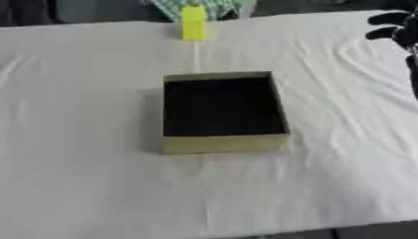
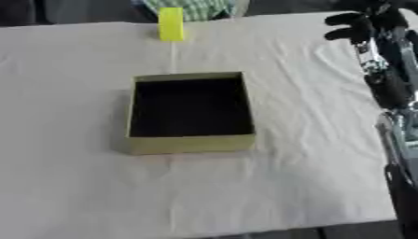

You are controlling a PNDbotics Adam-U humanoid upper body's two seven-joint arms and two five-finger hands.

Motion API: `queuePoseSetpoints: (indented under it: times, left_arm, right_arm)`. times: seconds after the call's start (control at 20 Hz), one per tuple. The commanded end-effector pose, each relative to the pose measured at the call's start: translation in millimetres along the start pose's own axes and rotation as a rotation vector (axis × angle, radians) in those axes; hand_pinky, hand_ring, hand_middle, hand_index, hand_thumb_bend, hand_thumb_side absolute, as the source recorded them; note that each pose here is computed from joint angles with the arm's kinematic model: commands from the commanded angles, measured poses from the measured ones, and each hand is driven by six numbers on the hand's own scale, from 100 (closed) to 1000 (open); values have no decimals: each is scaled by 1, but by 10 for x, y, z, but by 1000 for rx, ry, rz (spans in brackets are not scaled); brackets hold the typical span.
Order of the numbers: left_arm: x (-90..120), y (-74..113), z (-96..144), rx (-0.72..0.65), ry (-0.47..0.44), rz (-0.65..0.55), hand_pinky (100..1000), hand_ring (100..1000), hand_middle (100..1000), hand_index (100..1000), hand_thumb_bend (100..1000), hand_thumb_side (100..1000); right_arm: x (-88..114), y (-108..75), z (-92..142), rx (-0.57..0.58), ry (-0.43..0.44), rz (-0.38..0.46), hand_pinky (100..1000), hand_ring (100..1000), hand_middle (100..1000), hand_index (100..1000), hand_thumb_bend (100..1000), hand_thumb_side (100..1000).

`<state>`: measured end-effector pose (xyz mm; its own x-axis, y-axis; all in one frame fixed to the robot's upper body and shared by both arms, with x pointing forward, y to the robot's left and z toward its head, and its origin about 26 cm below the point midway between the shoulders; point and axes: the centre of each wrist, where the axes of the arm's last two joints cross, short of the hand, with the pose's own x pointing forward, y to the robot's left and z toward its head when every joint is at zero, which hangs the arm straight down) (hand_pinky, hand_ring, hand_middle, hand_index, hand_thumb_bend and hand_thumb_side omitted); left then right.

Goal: Pick up objects on the table and place them in the box.

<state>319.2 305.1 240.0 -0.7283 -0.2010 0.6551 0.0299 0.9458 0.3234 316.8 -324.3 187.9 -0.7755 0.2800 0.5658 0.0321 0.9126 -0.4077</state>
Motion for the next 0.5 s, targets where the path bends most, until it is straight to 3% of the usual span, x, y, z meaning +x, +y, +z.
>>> queuePoseSetpoints:
  times: [0.05, 0.3, 0.5]
  left_arm:
    - [195, 136, -235, -97, -52, -138, 888, 813, 841, 832, 256, 827]
    - [410, 249, -683, -190, -120, -361, 857, 801, 825, 842, 302, 783]
    - [425, 321, -1094, -223, -123, -527, 845, 798, 818, 847, 325, 770]
  right_arm:
    - [42, -23, -43, 15, -21, 2, 668, 749, 762, 938, 100, 714]
    - [31, 27, -38, 39, -19, -14, 668, 749, 761, 938, 100, 720]
    - [35, 71, -60, 60, -26, -29, 667, 748, 760, 937, 100, 722]
